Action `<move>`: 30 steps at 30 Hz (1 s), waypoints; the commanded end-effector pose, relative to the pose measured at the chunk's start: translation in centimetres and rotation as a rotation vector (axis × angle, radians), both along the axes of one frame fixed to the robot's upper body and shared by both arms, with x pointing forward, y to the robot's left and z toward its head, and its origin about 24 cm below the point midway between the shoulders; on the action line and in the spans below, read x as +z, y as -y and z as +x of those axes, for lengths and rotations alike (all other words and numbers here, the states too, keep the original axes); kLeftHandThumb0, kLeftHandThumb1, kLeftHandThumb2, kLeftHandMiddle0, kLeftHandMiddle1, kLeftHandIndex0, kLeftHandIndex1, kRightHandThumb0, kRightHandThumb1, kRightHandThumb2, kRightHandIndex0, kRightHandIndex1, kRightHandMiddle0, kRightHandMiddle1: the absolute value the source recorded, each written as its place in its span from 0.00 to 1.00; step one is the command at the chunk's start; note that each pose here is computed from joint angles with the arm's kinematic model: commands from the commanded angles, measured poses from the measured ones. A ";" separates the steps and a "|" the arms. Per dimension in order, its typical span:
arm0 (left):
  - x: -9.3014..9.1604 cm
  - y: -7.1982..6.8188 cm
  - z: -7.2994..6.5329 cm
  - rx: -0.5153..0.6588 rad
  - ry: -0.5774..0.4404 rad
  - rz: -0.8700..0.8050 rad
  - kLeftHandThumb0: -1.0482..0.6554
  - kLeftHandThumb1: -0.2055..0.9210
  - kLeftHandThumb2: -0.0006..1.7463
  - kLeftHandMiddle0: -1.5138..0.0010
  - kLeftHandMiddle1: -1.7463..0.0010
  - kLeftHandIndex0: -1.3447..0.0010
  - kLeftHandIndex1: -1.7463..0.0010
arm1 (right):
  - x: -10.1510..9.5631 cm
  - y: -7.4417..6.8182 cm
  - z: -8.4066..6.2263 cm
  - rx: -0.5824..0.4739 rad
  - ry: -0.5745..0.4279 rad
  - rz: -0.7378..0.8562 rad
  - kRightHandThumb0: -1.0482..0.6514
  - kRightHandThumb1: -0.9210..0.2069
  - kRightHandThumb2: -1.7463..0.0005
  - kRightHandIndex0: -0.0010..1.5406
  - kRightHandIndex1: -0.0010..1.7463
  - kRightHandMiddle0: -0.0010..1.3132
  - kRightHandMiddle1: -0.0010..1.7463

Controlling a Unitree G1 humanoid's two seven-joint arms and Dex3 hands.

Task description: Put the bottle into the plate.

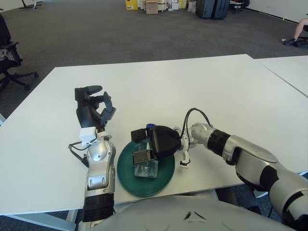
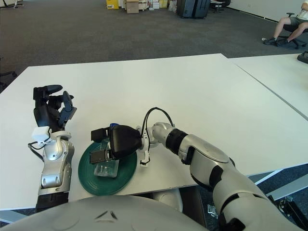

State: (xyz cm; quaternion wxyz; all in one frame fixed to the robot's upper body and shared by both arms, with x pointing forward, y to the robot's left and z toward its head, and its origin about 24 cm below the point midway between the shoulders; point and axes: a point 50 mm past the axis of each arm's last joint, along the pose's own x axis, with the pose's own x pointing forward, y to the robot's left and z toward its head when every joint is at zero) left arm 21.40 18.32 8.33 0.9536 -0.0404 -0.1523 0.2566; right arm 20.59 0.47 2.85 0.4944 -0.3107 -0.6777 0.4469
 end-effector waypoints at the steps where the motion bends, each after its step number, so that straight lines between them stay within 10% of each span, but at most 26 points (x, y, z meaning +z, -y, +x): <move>1: 0.5 0.3 0.3 0.005 0.031 -0.013 0.39 0.85 0.44 0.75 0.07 0.77 0.00 | 0.3 0.0 0.7 -0.003 0.040 0.005 0.35 0.45 0.32 0.56 1.00 0.41 1.00; 30: 0.5 0.3 0.3 0.005 0.038 -0.019 0.39 0.85 0.43 0.76 0.07 0.77 0.00 | -0.4 -0.2 0.6 0.017 0.070 -0.034 0.35 0.46 0.32 0.50 1.00 0.41 1.00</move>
